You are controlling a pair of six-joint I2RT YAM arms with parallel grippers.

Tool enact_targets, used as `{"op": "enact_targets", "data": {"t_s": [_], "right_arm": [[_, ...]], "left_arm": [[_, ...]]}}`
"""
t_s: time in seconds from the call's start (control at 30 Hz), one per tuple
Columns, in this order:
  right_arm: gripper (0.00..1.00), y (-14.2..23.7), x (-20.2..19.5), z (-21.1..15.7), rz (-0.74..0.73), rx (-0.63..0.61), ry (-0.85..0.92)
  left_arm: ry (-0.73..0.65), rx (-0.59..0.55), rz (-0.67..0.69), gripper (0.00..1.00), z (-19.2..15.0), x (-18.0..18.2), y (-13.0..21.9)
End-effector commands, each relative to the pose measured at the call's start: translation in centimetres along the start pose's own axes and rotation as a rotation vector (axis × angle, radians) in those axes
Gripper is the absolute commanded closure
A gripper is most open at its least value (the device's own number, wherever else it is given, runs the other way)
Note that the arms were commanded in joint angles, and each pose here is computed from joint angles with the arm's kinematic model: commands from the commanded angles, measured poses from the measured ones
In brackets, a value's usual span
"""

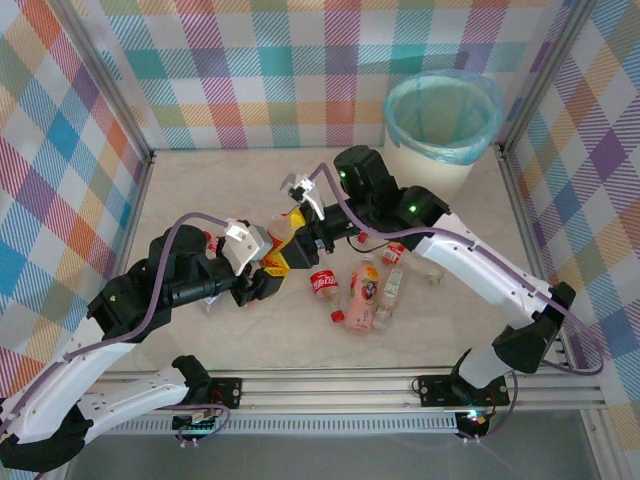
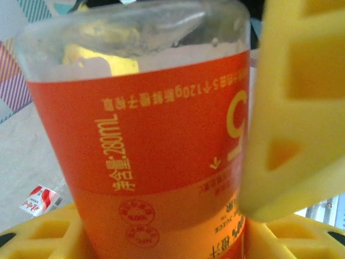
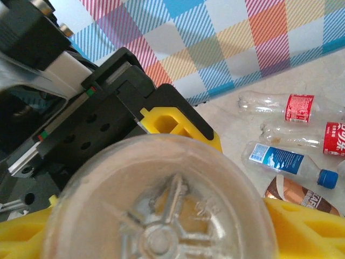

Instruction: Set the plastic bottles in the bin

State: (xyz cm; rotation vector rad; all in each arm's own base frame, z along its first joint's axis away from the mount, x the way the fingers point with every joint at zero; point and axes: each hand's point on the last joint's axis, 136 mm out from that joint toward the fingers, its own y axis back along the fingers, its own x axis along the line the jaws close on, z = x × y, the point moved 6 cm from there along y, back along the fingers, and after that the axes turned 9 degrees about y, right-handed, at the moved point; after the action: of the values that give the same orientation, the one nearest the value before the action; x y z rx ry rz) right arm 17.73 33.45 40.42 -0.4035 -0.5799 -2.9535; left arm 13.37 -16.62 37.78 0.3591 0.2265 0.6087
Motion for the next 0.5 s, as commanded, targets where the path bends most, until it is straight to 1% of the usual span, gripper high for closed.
{"op": "enact_targets", "data": {"t_s": [0.0, 0.1, 0.2, 0.27, 0.37, 0.4, 0.47], "right_arm": [[0.26, 0.2, 0.6, 1.0, 0.008, -0.013, 0.051], [0.36, 0.4, 0.6, 1.4, -0.002, -0.023, 0.057], [0.44, 0.8, 0.3, 1.9, -0.057, -0.030, 0.054], [0.46, 1.1, 0.2, 2.2, -0.086, -0.032, 0.057], [0.50, 1.7, 0.0, 2.8, -0.147, -0.034, 0.059], [0.50, 2.1, -0.3, 3.0, -0.182, -0.030, 0.058], [0.51, 3.0, -0.8, 3.4, -0.254, -0.026, 0.057]], "left_arm": [[-0.027, -0.056, -0.033, 0.51, 1.0, -0.5, 0.6], [-0.025, -0.059, -0.022, 0.50, 0.9, -0.4, 0.5], [-0.018, -0.078, 0.003, 0.47, 1.1, -0.1, 0.6], [-0.018, -0.102, 0.019, 0.44, 1.3, 0.0, 0.8], [-0.017, -0.158, 0.048, 0.32, 2.1, 0.3, 1.3], [-0.012, -0.185, 0.065, 0.26, 2.5, 0.4, 1.5], [0.003, -0.248, 0.106, 0.19, 3.6, 0.8, 2.2]]}}
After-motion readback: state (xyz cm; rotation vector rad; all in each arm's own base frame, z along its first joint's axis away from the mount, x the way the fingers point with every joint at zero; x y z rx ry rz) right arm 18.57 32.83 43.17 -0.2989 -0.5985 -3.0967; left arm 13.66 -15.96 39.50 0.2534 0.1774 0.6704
